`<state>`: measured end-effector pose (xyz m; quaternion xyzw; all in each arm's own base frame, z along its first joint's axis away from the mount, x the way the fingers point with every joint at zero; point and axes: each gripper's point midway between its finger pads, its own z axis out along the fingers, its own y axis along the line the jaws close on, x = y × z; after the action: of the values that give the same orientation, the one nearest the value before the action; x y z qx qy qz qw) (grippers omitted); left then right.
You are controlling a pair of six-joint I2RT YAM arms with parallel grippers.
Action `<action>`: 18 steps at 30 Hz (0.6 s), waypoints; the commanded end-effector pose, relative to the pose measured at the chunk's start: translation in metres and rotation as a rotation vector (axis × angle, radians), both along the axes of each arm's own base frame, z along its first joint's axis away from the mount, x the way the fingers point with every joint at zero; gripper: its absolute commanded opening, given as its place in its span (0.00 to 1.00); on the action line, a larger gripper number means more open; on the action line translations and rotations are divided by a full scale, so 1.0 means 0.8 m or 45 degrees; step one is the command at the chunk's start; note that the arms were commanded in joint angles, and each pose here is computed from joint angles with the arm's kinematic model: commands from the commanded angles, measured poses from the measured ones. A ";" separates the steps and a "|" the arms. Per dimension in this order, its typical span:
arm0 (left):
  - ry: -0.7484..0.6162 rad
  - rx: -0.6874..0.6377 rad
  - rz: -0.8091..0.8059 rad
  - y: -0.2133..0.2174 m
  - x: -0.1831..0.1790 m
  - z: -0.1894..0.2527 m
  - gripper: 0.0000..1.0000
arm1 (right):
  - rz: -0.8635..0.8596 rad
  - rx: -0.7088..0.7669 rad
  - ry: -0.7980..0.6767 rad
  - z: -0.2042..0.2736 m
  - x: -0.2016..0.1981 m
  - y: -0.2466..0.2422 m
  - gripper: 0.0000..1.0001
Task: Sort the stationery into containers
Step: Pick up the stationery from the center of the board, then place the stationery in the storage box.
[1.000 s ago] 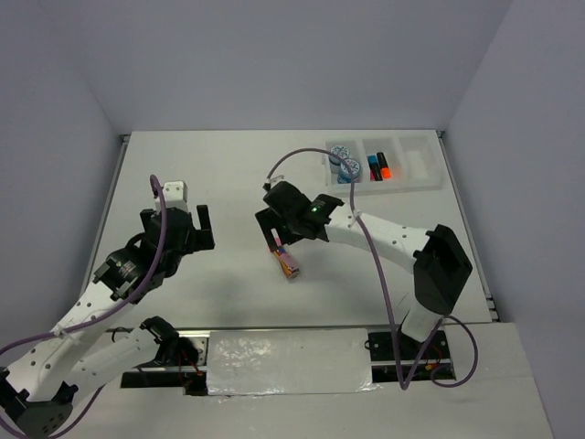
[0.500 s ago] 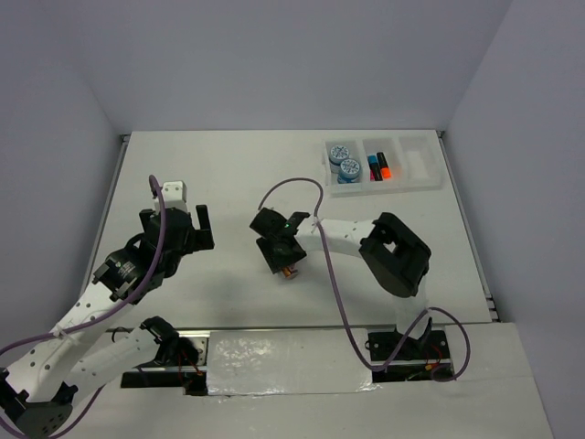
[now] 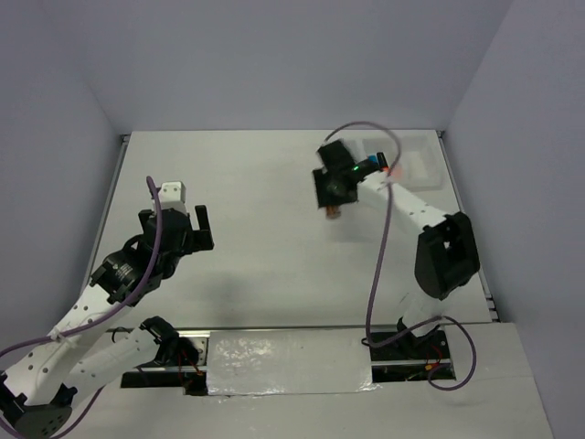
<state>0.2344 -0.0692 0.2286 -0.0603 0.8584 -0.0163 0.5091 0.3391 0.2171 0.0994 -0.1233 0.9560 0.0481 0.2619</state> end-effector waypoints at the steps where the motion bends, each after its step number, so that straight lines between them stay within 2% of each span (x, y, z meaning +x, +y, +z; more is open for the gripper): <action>1: -0.041 -0.028 -0.024 -0.004 0.003 0.010 0.99 | -0.241 -0.095 -0.304 0.116 0.087 -0.120 0.01; 3: -0.035 -0.029 -0.030 -0.005 0.002 0.009 0.99 | -0.465 -0.191 -0.355 0.151 0.126 -0.204 0.08; 5: -0.037 -0.030 -0.035 -0.006 0.003 0.009 0.99 | -0.571 -0.270 -0.311 0.137 0.156 -0.245 0.09; 6: -0.035 -0.031 -0.039 -0.007 0.004 0.008 0.99 | -0.646 -0.322 -0.372 0.159 0.173 -0.267 0.09; 8: -0.025 -0.025 -0.049 -0.010 0.005 0.006 0.99 | -0.737 -0.403 -0.353 0.140 0.198 -0.306 0.09; 9: -0.019 -0.023 -0.053 -0.011 0.005 0.005 0.99 | -0.798 -0.436 -0.400 0.156 0.209 -0.321 0.08; 11: -0.004 -0.013 -0.062 -0.013 0.006 0.001 0.99 | -0.826 -0.486 -0.395 0.140 0.227 -0.336 0.08; 15: 0.027 -0.006 -0.104 -0.021 0.008 -0.006 0.99 | -0.867 -0.560 -0.508 0.157 0.266 -0.368 0.08; 18: 0.055 -0.015 -0.168 -0.034 0.008 -0.012 0.99 | -0.807 -0.537 -0.508 0.154 0.284 -0.386 0.10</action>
<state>0.2369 -0.0846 0.2179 -0.0286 0.8727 -0.0317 0.4863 0.5496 -0.0635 0.1681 0.1159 0.8958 -0.2361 0.3583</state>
